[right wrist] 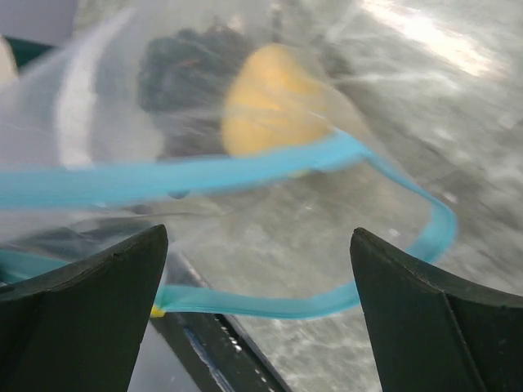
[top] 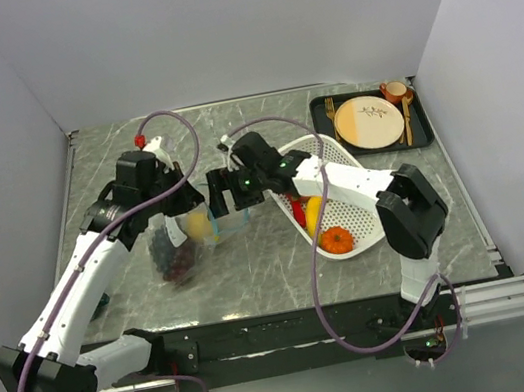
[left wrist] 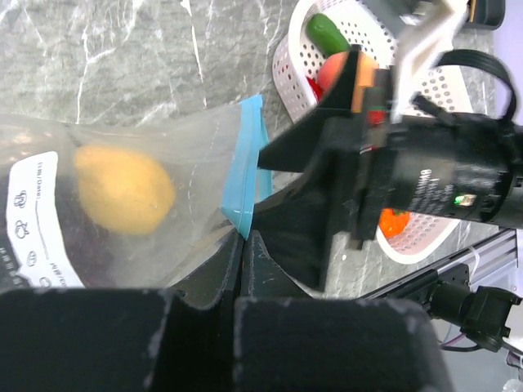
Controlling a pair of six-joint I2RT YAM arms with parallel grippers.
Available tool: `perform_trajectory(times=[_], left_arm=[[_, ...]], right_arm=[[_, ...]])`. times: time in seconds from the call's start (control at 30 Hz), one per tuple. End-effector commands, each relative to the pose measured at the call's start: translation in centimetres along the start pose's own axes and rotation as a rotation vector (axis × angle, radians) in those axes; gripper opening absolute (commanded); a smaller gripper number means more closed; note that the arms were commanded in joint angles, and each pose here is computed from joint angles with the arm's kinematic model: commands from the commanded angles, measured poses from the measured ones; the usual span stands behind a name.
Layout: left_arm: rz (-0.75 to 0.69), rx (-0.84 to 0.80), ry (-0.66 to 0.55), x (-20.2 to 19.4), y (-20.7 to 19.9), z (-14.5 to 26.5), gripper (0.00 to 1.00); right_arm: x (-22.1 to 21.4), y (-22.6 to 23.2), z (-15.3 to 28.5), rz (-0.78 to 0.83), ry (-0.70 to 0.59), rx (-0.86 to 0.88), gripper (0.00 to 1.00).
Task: Place the food in the zip-top bag and seal the zipper
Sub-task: Place the fake fruit in the zipper food storage bag, then pick up the fake fruit from the bin.
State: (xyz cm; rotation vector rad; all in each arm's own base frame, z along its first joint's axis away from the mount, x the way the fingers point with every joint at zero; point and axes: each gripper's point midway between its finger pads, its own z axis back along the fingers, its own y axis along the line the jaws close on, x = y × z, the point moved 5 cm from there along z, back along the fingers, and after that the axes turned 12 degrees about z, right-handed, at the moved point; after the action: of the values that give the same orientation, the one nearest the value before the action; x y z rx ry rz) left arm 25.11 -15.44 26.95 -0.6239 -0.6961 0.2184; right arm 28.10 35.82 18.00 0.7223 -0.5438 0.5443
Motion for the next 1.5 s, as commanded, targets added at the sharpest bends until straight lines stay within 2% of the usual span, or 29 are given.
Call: perform_trajectory(times=[0.0, 0.1, 0.23, 0.33, 0.43, 0.57, 0.63, 0.7, 0.73, 0.83, 1.47], left_arm=[[-0.008, -0.060, -0.086, 1.9, -2.0, 1.2, 0.01], [-0.011, -0.062, -0.079, 1.9, -2.0, 0.9, 0.01], [-0.011, -0.070, -0.071, 1.8, -2.0, 0.6, 0.01], [-0.013, -0.068, -0.063, 1.7, -1.9, 0.3, 0.01], [-0.015, -0.062, -0.058, 1.5, -1.6, 0.0, 0.01], [-0.015, -0.051, -0.054, 1.3, -1.3, -0.1, 0.01], [-0.017, -0.046, -0.050, 1.2, -1.2, -0.1, 0.01], [-0.019, -0.022, -0.043, 1.1, -1.0, 0.2, 0.01], [-0.022, -0.016, -0.047, 1.2, -1.0, 0.4, 0.01], [-0.026, -0.005, -0.076, 1.2, -0.6, 0.9, 0.01], [-0.035, -0.004, -0.085, 1.2, -0.5, 1.1, 0.01]], right_arm=[[2.4, -1.9, 5.1, -0.019, -0.173, -0.122, 1.00], [2.2, -5.5, 8.3, -0.095, -0.246, -0.294, 1.00], [1.2, -11.0, 12.8, -0.215, -0.358, -0.631, 1.00], [0.3, -12.8, 14.7, -0.239, -0.373, -0.730, 1.00], [-0.9, -14.1, 14.9, -0.238, -0.323, -0.746, 1.00], [-2.2, -16.1, 12.9, -0.295, -0.135, -0.748, 1.00], [-2.6, -16.2, 12.3, -0.322, -0.103, -0.738, 1.00], [-3.4, -16.0, 12.0, -0.342, -0.121, -0.695, 1.00], [-2.3, -15.6, 12.6, -0.341, -0.205, -0.661, 1.00], [-2.5, -15.4, 12.7, -0.364, -0.264, -0.620, 1.00], [-3.7, -18.0, 12.4, -0.439, -0.191, -0.645, 1.00]])
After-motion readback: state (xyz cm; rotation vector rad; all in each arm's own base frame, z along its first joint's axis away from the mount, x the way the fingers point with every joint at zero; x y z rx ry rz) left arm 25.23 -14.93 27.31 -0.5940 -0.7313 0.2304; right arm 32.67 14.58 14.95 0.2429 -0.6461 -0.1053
